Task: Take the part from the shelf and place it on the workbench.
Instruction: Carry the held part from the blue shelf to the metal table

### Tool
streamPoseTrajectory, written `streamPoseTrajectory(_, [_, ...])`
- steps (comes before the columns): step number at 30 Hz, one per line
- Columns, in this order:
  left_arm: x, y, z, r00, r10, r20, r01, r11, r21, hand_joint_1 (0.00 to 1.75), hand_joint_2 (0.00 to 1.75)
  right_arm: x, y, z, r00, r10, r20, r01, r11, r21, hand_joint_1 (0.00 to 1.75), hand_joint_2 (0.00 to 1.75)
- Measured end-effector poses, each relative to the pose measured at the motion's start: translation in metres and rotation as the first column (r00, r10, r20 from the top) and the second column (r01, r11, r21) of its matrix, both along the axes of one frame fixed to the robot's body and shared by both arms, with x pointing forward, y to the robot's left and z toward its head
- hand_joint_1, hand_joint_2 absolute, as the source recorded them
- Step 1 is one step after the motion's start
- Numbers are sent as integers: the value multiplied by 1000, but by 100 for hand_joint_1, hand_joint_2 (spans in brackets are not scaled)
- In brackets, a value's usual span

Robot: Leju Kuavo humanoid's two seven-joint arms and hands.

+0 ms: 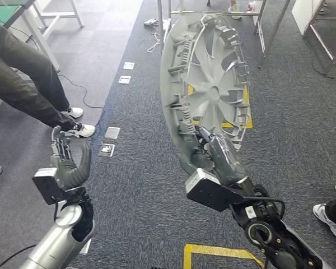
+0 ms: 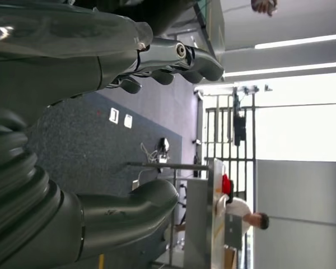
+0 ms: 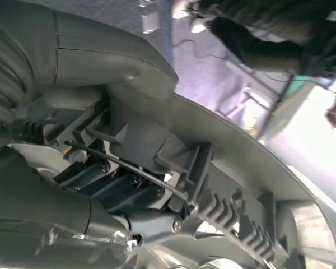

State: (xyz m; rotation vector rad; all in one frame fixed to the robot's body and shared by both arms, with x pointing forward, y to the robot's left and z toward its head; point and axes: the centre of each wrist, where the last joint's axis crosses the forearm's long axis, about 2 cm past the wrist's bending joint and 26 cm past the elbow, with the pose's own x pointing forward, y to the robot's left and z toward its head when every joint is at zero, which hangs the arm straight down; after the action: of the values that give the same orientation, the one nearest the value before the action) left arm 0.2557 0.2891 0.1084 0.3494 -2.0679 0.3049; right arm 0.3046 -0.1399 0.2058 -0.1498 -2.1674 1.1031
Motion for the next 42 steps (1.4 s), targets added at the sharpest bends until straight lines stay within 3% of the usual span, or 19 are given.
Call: streamPoseTrajectory(42, [9,-5,2,1000,-14,-3,14,999,-29,0,175,2,-1,-1,1000,11,-15,-11,1000,4,175,175])
